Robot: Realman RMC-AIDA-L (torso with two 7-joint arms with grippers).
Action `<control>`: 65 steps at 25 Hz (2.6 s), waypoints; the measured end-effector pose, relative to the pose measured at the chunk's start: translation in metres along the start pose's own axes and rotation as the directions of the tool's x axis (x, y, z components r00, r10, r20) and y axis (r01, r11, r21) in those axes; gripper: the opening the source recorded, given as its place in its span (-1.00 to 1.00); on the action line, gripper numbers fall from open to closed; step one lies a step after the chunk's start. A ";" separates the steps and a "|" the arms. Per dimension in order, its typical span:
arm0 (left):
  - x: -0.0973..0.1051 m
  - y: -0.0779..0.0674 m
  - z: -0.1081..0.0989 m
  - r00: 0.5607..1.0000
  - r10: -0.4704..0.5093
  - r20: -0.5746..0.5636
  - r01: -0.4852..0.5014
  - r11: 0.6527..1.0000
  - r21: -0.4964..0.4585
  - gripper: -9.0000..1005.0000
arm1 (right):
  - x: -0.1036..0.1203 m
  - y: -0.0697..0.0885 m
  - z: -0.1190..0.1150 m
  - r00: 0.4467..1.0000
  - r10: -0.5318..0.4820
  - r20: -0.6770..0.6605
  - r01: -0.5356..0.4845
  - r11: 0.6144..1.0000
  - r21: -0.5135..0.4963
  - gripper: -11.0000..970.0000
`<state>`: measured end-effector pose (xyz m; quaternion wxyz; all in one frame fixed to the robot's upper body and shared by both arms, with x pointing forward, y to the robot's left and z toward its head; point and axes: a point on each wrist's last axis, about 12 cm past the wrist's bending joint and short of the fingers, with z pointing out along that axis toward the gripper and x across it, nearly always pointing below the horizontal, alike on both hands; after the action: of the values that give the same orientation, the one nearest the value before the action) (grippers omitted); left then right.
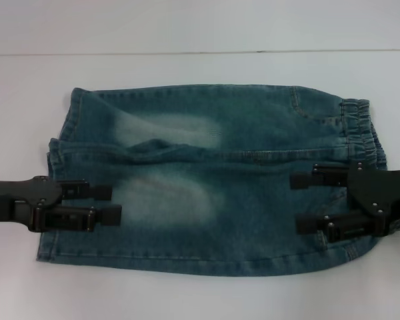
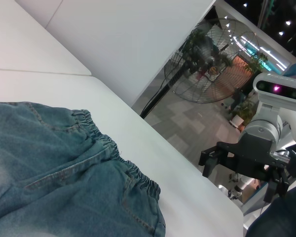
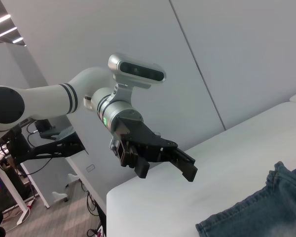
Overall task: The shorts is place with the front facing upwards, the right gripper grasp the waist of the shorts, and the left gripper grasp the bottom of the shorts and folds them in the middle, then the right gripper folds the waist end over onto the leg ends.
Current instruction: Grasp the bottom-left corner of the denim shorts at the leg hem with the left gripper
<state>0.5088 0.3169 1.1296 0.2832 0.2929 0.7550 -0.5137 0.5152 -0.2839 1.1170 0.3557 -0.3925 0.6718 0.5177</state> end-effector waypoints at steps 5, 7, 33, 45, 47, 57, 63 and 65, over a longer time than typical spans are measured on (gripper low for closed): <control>0.000 0.000 0.000 1.000 -0.001 0.001 0.001 1.000 0.000 0.75 | 0.001 0.000 -0.001 1.000 -0.006 0.000 0.006 1.000 0.007 0.94; 0.000 0.000 0.000 1.000 0.000 0.001 0.000 1.000 0.001 0.75 | 0.002 -0.001 -0.001 1.000 -0.011 0.001 0.011 1.000 0.014 0.94; -0.005 0.024 -0.036 0.886 -0.450 -0.114 0.366 0.828 -0.425 0.75 | 0.005 -0.006 0.001 0.999 -0.037 -0.001 0.037 0.997 0.068 0.94; -0.006 0.038 -0.028 0.792 -0.598 -0.125 0.448 0.707 -0.547 0.75 | 0.004 -0.011 0.002 0.999 -0.047 -0.002 0.047 0.994 0.101 0.94; -0.005 0.040 -0.026 0.785 -0.605 -0.134 0.445 0.701 -0.557 0.75 | 0.003 -0.011 0.002 0.998 -0.055 -0.002 0.055 0.993 0.102 0.94; -0.005 0.046 -0.012 0.776 -0.603 -0.187 0.399 0.698 -0.595 0.75 | 0.002 -0.012 0.004 0.998 -0.063 -0.005 0.063 0.993 0.103 0.94; -0.007 0.048 -0.009 0.776 -0.600 -0.196 0.382 0.693 -0.611 0.75 | 0.001 -0.012 0.004 0.998 -0.064 -0.003 0.064 0.992 0.105 0.94; -0.007 0.049 -0.007 0.775 -0.599 -0.203 0.377 0.696 -0.611 0.75 | 0.001 -0.012 0.004 0.998 -0.066 -0.001 0.065 0.992 0.106 0.94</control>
<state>0.5486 0.3369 1.1072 0.0485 0.0806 0.9584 -0.2694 0.5260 -0.2824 1.1098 0.3937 -0.3942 0.6847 0.4698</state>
